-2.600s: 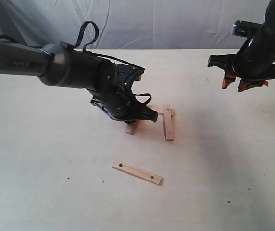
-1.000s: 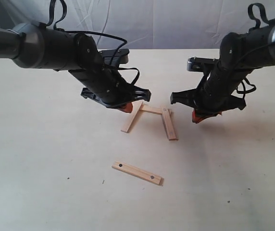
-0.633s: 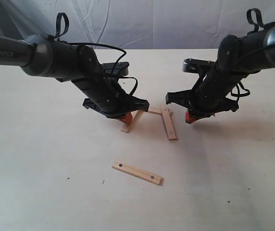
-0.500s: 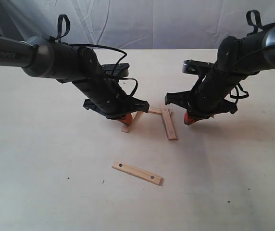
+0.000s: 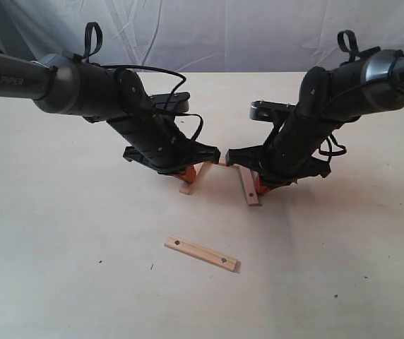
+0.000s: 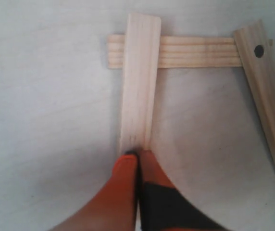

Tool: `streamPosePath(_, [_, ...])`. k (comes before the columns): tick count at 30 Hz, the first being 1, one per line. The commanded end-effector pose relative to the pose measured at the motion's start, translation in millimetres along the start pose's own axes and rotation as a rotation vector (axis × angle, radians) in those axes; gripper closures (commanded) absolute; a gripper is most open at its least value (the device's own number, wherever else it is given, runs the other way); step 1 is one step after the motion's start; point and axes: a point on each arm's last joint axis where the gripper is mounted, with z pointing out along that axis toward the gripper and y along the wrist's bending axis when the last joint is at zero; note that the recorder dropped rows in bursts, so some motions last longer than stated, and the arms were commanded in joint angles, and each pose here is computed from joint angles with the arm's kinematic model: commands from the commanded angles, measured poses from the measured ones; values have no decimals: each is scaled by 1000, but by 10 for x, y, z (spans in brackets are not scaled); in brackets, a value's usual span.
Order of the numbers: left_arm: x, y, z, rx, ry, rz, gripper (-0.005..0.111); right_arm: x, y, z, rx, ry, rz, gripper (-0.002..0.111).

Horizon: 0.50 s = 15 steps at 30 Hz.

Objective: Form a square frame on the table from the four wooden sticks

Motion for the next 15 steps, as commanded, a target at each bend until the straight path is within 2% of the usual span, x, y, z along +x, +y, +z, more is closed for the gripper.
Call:
streamPosePath(1, [45, 39, 72, -5, 28, -9, 107, 57, 10, 54, -16, 49, 23, 109])
streamPosePath(15, [37, 31, 72, 4, 20, -28, 107, 72, 75, 50, -83, 71, 122, 109])
